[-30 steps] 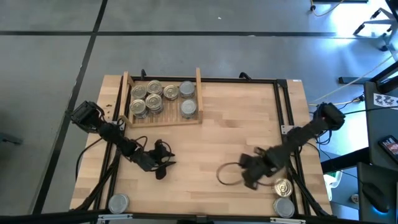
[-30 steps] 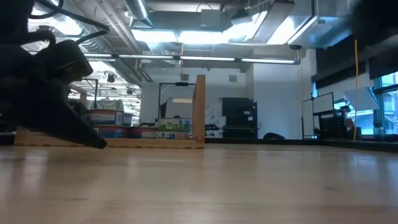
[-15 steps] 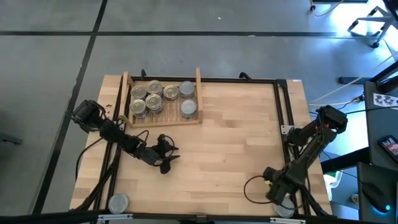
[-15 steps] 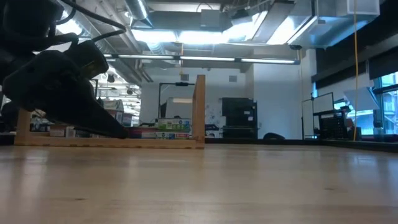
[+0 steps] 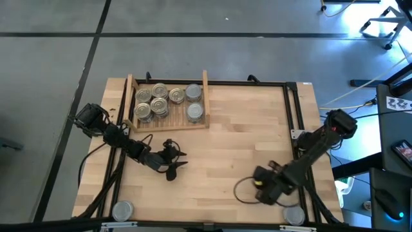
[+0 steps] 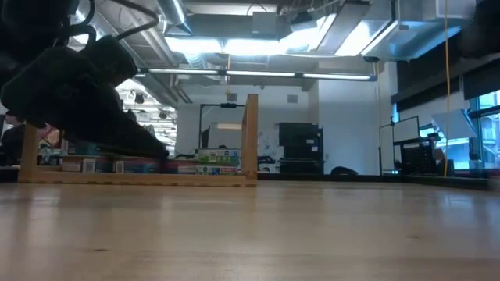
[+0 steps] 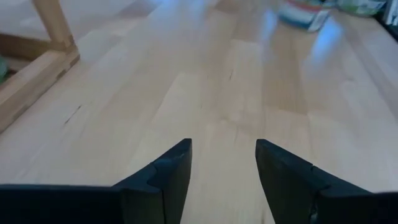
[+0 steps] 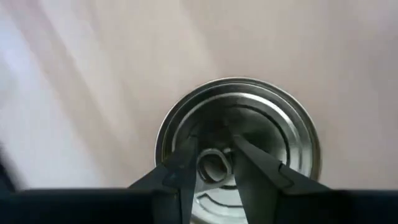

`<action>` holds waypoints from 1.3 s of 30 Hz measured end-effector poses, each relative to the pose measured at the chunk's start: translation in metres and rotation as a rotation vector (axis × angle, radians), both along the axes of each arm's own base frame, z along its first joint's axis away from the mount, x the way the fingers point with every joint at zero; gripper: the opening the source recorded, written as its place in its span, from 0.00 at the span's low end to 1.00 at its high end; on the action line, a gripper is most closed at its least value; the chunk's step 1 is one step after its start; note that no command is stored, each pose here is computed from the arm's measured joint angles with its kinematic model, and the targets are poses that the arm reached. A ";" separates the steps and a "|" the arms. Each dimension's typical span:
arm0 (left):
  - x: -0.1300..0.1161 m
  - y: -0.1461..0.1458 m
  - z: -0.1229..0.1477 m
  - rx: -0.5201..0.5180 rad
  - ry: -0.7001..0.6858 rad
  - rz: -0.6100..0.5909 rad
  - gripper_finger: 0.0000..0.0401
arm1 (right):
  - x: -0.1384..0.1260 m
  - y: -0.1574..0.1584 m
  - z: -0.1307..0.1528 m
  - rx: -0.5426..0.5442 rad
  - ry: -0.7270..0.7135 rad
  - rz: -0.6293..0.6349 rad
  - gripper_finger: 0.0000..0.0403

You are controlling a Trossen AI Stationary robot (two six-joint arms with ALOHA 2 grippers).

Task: Stack canned seafood by type on shelf
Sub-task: Move the blue tuna can from the bottom right to the center, then stack the blue tuna can on top of the other blue tuna can on the shelf

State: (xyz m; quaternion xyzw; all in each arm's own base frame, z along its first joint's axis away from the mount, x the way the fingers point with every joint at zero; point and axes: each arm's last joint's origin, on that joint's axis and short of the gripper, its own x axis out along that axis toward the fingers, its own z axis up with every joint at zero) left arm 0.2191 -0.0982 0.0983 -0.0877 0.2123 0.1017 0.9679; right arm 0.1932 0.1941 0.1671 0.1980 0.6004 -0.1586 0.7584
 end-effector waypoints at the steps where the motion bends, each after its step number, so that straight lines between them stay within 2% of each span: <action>1: 0.001 0.000 0.001 0.005 -0.007 -0.005 0.44 | 0.008 -0.004 0.000 -0.027 -0.054 0.017 0.26; 3: 0.001 -0.001 0.003 0.010 -0.023 -0.011 0.44 | 0.024 -0.012 -0.002 -0.082 -0.135 0.052 0.26; 13: 0.002 -0.001 0.003 0.006 -0.027 -0.011 0.44 | 0.095 -0.038 -0.033 -0.215 -0.351 0.254 0.26; 19: 0.006 -0.002 0.006 0.019 -0.038 -0.015 0.44 | 0.124 -0.055 -0.038 -0.202 -0.475 0.366 0.26; 25: 0.014 -0.006 0.013 0.041 -0.061 -0.030 0.44 | 0.148 -0.069 -0.037 -0.257 -0.648 0.425 0.26; 28: 0.021 -0.010 0.020 0.057 -0.084 -0.043 0.44 | 0.150 -0.070 -0.025 -0.293 -0.661 0.473 0.26; 33: 0.051 -0.012 0.041 0.067 -0.095 -0.123 0.44 | 0.129 -0.061 0.021 -0.299 -0.687 0.526 0.26; 36: 0.075 -0.009 0.050 0.083 -0.038 -0.166 0.41 | 0.115 -0.052 0.027 -0.275 -0.641 0.549 0.26; 39: 0.095 -0.005 0.053 0.108 0.015 -0.210 0.33 | 0.109 -0.043 0.031 -0.250 -0.650 0.556 0.26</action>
